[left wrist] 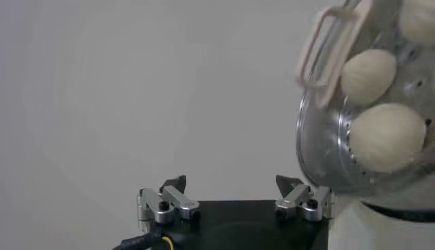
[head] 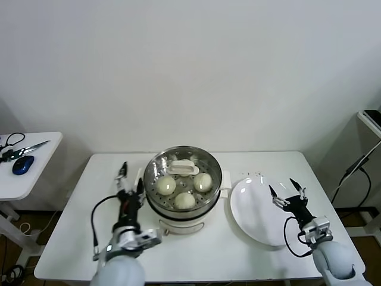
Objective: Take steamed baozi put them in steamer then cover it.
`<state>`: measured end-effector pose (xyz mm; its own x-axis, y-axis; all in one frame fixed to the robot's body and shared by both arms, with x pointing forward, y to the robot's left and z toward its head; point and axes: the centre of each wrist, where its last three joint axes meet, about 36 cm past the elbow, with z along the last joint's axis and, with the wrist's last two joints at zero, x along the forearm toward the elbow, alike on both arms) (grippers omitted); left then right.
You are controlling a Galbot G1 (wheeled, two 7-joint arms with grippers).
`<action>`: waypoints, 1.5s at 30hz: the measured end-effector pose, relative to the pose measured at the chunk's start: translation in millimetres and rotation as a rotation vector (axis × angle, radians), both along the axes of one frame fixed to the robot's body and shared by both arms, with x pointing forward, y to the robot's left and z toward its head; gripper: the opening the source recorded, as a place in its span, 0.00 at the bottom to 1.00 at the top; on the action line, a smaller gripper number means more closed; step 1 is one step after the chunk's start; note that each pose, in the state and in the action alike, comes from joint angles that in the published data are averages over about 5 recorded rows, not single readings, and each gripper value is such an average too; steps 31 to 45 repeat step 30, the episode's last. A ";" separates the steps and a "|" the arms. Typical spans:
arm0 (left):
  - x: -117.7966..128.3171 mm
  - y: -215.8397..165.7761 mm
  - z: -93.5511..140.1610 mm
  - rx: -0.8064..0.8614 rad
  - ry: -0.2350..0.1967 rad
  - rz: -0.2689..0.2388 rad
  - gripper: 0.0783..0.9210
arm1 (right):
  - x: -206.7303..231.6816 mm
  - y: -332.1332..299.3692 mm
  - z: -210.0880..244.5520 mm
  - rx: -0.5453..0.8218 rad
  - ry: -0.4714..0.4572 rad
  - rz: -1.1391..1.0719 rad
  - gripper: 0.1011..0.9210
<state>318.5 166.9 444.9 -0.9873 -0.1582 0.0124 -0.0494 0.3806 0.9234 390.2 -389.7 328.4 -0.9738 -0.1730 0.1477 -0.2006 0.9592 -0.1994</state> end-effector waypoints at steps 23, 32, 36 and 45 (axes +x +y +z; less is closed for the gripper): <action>-35.6 109.9 -92.3 -0.912 -0.095 0.024 0.88 | -35.8 8.3 -8.9 0.068 -0.010 0.004 0.88; -42.0 121.0 -105.4 -0.977 -0.116 0.037 0.88 | -39.7 8.0 -11.4 0.078 -0.012 -0.003 0.88; -42.0 121.0 -105.4 -0.977 -0.116 0.037 0.88 | -39.7 8.0 -11.4 0.078 -0.012 -0.003 0.88; -42.0 121.0 -105.4 -0.977 -0.116 0.037 0.88 | -39.7 8.0 -11.4 0.078 -0.012 -0.003 0.88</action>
